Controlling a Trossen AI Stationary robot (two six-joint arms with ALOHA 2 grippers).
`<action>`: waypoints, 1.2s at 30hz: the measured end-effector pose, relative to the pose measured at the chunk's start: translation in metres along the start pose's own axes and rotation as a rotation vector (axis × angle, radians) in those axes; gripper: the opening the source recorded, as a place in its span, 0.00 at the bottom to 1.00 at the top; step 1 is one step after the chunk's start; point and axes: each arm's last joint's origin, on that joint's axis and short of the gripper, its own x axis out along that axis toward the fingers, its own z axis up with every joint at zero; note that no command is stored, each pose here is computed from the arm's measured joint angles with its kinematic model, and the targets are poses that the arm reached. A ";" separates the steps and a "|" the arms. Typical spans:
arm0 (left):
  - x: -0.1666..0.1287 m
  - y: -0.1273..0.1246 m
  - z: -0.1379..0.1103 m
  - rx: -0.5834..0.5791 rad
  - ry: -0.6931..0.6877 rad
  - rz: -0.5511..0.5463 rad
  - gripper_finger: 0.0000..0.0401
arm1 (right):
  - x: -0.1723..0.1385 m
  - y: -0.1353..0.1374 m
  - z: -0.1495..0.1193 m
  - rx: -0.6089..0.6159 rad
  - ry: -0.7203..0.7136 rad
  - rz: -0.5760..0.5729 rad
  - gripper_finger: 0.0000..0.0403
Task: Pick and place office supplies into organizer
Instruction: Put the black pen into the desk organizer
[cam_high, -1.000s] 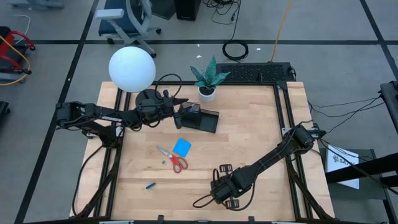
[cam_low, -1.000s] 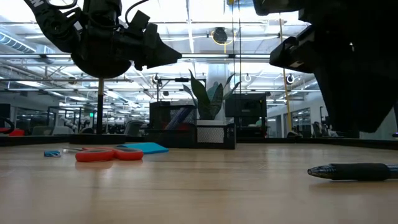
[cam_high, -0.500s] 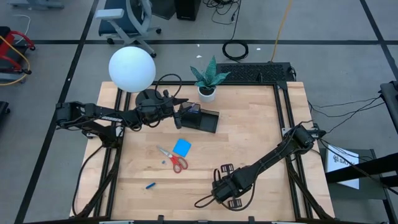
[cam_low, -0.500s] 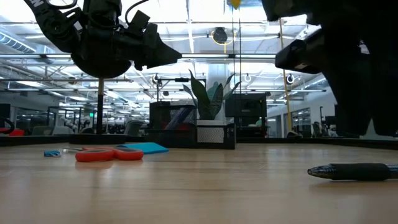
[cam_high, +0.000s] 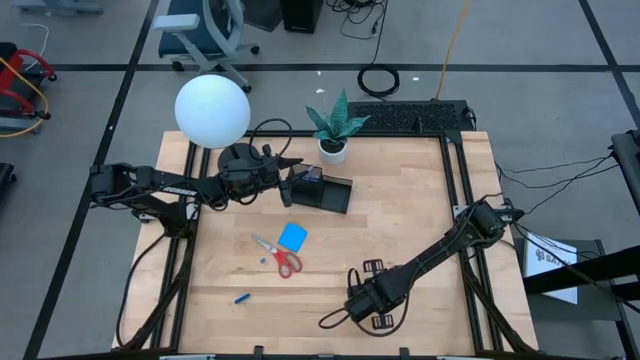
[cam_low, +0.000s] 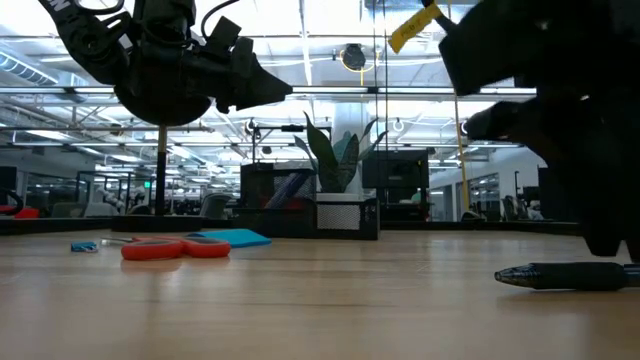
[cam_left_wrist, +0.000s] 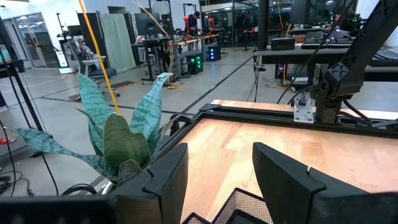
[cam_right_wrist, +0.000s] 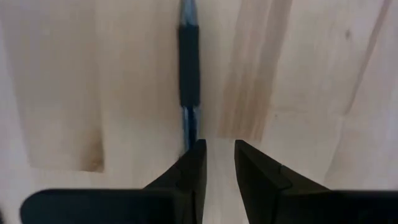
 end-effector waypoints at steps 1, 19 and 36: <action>0.000 0.000 0.000 0.000 0.000 0.000 0.47 | 0.001 0.000 -0.001 0.006 0.005 0.011 0.18; 0.000 0.000 0.000 0.000 0.000 0.000 0.47 | -0.011 -0.003 0.001 0.101 -0.027 0.071 0.18; 0.000 0.000 0.000 -0.015 0.001 -0.001 0.47 | -0.022 0.013 0.000 0.378 -0.098 0.173 0.18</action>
